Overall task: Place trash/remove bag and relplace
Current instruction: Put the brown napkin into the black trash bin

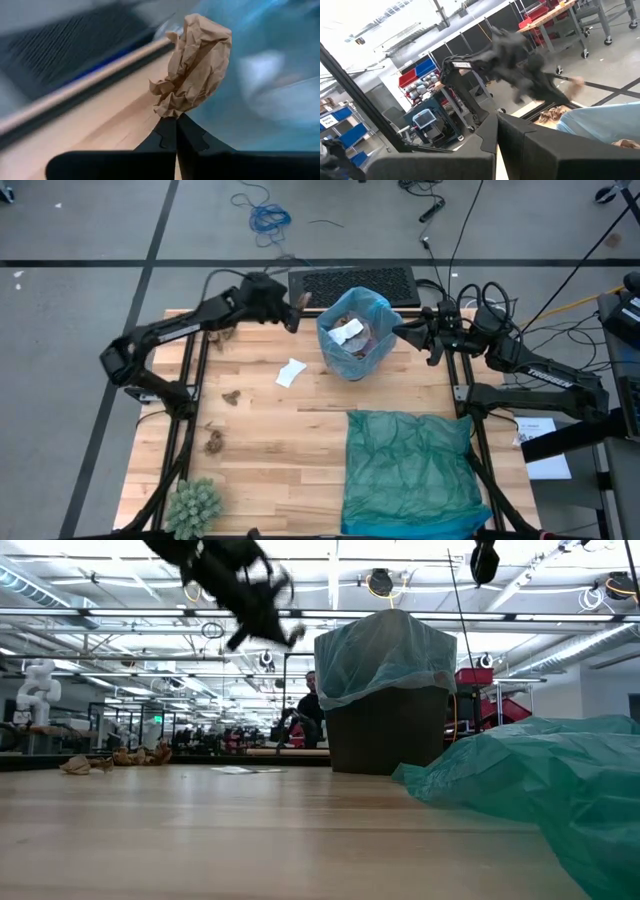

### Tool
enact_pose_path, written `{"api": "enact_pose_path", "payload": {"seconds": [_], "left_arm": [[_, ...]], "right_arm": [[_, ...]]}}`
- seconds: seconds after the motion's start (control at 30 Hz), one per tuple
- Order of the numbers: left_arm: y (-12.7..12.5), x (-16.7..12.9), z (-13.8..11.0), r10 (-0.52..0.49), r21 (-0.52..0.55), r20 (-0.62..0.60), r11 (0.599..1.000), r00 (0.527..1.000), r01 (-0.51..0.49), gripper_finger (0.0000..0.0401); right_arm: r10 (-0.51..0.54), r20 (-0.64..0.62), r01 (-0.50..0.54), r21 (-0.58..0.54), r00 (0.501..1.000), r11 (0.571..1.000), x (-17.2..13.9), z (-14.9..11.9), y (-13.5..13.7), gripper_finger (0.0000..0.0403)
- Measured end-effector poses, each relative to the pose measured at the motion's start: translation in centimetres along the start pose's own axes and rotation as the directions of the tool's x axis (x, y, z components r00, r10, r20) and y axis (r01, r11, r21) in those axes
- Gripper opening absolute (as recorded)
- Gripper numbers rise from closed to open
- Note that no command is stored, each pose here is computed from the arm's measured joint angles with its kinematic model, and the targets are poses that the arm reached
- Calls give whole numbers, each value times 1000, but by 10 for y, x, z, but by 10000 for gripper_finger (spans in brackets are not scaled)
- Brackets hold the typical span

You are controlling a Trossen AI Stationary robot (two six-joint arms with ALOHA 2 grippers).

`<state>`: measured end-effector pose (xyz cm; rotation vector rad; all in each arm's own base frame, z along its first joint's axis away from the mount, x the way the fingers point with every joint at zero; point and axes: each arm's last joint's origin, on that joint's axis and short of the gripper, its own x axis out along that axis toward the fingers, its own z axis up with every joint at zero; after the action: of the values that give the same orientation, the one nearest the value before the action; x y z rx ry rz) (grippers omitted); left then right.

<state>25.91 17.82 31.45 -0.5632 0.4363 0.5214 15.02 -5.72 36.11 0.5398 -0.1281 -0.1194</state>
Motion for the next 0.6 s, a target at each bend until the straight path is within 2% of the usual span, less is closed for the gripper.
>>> {"api": "enact_pose_path", "payload": {"seconds": [0.1, 0.23, 0.47, 0.6], "left_arm": [[-24, -21, 23, -157, 43, 132, 987, 979, 153, 0], [-49, -35, 52, -253, 103, 181, 966, 950, 237, 0], [-75, -11, 85, -202, 247, 90, 953, 975, 175, 0], [-87, 14, 91, -199, 270, 11, 944, 980, 188, 1]], "right_arm": [[1, 3, 0, -1, 1000, 1000, 0, 0, 0, 0], [3, 7, -3, -11, 1000, 1000, 0, 1, 0, 0], [4, 14, -4, -17, 1000, 1000, 0, 1, 0, 0], [4, 14, -4, -19, 1000, 1000, 0, 1, 0, 0]]}}
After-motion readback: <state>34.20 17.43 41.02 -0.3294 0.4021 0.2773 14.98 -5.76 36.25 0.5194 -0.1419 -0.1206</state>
